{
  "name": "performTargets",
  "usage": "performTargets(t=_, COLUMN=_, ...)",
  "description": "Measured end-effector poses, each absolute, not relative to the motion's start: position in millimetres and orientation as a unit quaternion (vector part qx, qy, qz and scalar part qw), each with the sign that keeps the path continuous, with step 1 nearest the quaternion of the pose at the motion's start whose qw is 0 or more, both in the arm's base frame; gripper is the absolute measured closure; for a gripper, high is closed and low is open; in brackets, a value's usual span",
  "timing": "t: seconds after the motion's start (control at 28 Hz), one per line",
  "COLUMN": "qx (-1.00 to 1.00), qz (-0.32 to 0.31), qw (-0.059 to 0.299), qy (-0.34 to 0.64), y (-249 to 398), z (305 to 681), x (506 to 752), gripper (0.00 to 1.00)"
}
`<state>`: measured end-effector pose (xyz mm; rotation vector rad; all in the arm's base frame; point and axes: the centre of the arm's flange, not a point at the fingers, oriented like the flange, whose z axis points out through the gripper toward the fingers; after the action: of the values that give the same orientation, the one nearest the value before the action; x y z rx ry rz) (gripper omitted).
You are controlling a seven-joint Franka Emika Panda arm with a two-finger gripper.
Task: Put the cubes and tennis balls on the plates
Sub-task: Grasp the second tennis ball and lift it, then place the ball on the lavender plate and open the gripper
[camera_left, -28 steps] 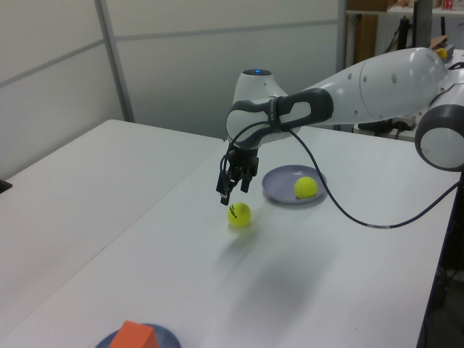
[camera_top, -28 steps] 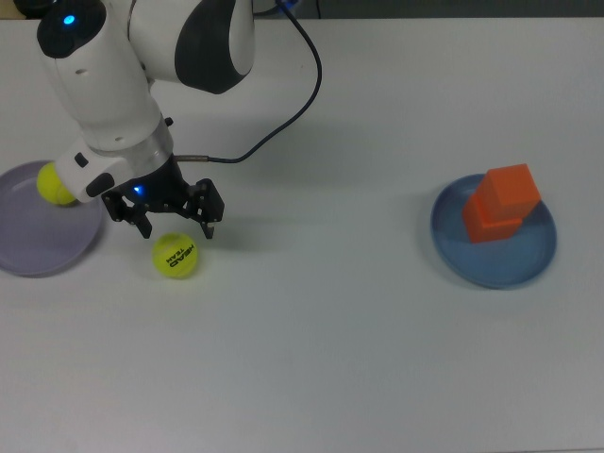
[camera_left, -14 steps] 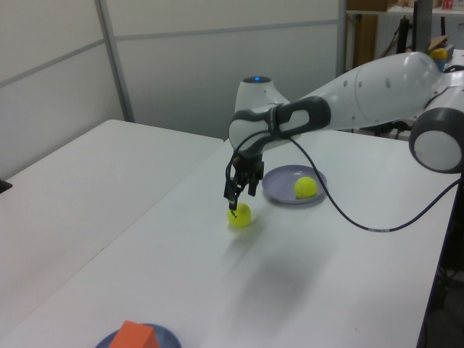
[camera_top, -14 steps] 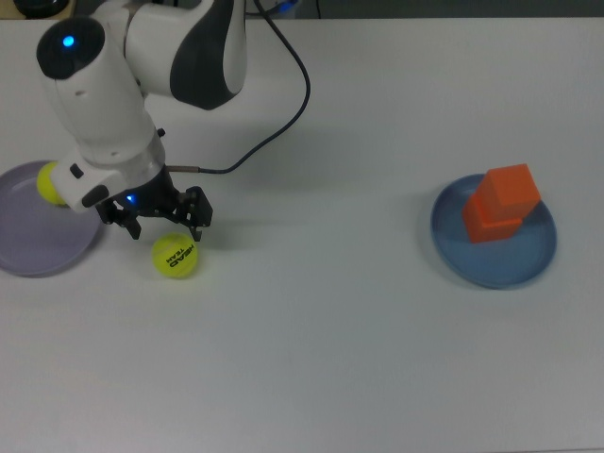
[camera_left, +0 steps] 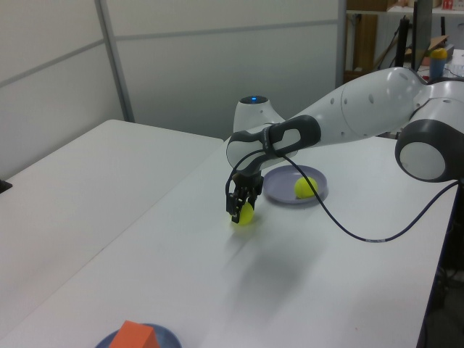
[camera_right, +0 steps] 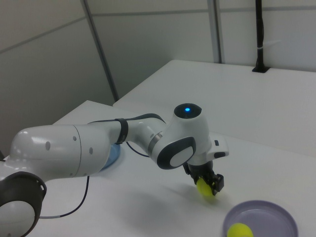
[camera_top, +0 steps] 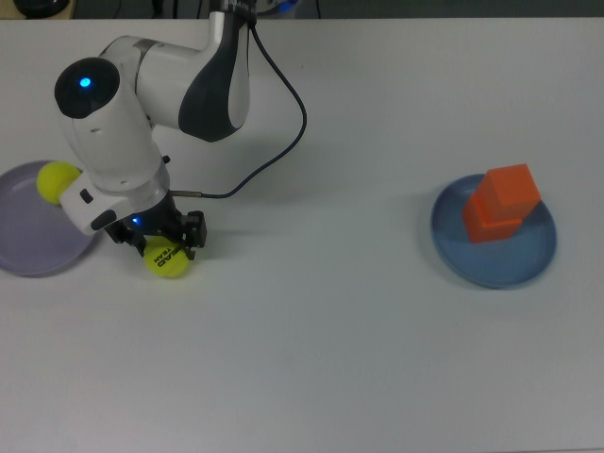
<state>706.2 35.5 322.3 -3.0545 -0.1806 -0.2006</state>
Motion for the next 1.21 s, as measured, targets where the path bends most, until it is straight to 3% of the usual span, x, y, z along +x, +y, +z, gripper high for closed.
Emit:
performTargets(t=0.07, qx=-0.996, qz=-0.066, qw=0.039, qy=-0.055, y=35.2, z=323.4, x=706.7, gripper=0.3)
performTargets(t=0.36, qx=-0.995, qz=-0.087, qw=0.032, qy=-0.034, y=10.1, z=347.4, x=710.6, gripper=0.31)
performTargets(t=0.61, qx=-0.993, qz=-0.112, qw=0.004, qy=0.021, y=-75.3, z=383.4, x=705.4, gripper=0.31)
performTargets(t=0.82, qx=-0.993, qz=-0.105, qw=-0.007, qy=0.046, y=-135.8, z=376.0, x=695.1, gripper=0.31)
performTargets(t=1.07, qx=-0.994, qz=-0.091, qw=-0.011, qy=0.053, y=-146.8, z=357.2, x=693.5, gripper=0.31)
performTargets(t=1.21, qx=-0.995, qz=-0.09, qw=-0.011, qy=0.051, y=-144.4, z=355.7, x=694.1, gripper=0.2)
